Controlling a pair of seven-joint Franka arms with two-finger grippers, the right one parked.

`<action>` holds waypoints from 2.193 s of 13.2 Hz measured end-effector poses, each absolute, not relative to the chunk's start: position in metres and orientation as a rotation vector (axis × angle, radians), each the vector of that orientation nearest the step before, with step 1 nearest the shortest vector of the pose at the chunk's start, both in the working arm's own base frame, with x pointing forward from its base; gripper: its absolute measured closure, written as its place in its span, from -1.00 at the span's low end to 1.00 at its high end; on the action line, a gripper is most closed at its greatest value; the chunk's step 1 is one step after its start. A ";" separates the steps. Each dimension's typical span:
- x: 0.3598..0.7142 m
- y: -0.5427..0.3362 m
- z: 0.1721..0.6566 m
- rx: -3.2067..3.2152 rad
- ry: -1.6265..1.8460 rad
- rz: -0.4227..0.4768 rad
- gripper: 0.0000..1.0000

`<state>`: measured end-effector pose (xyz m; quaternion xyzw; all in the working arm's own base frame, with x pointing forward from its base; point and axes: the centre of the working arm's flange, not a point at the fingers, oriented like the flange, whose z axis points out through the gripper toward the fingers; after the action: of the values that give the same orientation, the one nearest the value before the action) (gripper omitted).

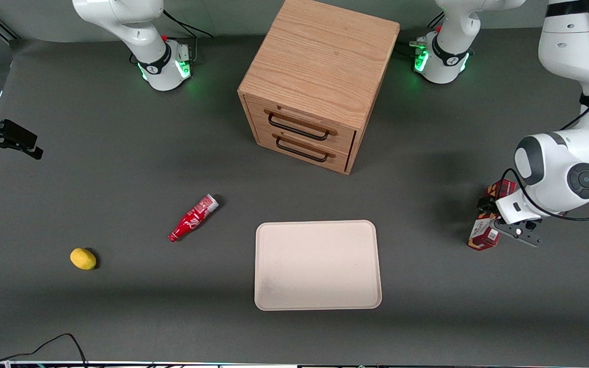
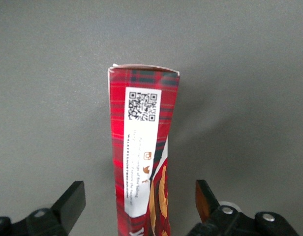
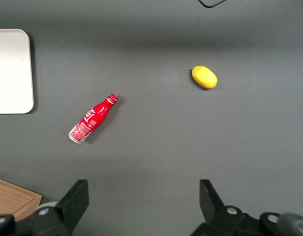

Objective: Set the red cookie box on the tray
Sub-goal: 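Move the open left gripper down over the red cookie box, then close the left gripper on the end of the red cookie box, then lift the box upright and carry it over the cream tray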

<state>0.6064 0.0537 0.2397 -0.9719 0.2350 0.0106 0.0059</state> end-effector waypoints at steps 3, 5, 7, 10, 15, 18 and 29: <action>0.606 0.054 0.240 -3.048 0.745 0.028 -0.65; 0.606 0.054 0.240 -3.049 0.749 0.027 -0.16; 0.606 0.054 0.240 -3.049 0.750 0.026 0.28; 0.606 0.054 0.240 -3.050 0.751 0.026 0.86; 0.625 0.049 0.275 -3.055 0.766 0.002 0.87; 0.652 0.041 0.376 -3.087 0.798 0.060 0.87; 0.670 -0.083 0.558 -3.150 0.552 0.050 0.87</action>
<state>0.6701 -0.0829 0.5578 -0.9845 0.1724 0.0158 -0.0286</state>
